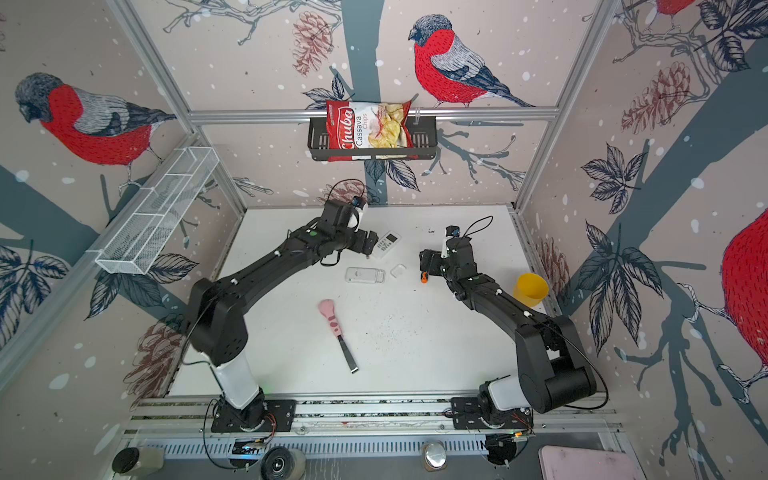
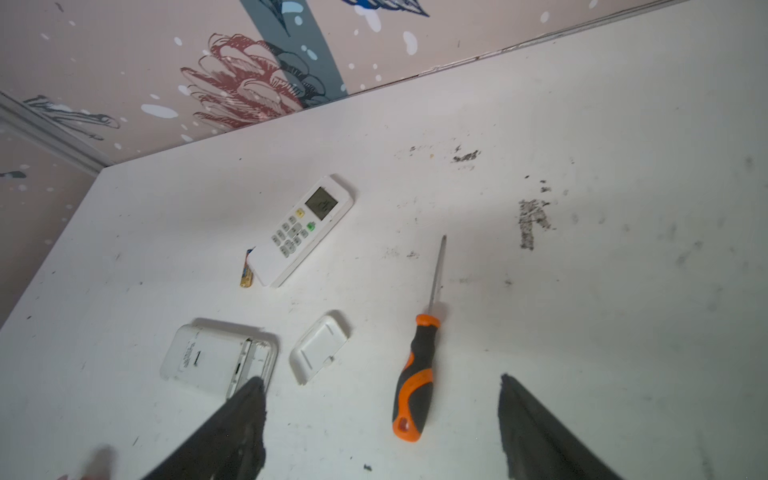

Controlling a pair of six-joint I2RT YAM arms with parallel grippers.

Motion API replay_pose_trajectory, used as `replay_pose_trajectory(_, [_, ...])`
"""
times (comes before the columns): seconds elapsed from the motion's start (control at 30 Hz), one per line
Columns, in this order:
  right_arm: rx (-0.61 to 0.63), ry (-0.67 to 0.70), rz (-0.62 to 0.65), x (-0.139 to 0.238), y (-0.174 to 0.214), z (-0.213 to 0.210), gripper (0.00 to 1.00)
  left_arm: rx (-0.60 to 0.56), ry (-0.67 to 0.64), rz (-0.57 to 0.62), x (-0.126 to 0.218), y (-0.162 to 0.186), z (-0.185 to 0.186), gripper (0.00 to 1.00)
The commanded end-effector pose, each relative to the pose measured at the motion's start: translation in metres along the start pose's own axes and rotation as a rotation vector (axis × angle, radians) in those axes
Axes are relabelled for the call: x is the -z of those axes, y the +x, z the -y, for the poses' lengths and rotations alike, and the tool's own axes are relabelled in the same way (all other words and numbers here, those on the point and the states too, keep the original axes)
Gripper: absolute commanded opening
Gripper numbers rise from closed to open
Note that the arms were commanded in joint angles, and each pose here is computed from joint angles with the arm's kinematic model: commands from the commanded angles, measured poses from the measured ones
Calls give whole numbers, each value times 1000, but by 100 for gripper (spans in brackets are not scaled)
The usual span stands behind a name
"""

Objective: Unload the batteries from the remote control

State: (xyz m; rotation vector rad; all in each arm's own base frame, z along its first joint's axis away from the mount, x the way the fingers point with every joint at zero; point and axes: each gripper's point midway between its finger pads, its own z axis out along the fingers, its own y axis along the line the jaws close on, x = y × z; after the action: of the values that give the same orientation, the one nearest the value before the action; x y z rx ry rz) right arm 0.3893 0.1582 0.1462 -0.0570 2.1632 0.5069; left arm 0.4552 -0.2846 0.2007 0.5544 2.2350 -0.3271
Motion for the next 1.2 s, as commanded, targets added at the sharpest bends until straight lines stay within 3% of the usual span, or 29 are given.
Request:
replay_pose_trajectory(0.0, [-9,-101,50,6,-12,-17,99,-67,-12,-78,-24,5,-3,96])
replay_pose_trajectory(0.43, [-47,-73,175,27,-25,-6,100,-68,107,-98,-124,-5,-14,95])
replay_pose_trajectory(1.17, [-30,-76,179,35,-22,-5,100,-101,235,-154,-194,41,-3,96])
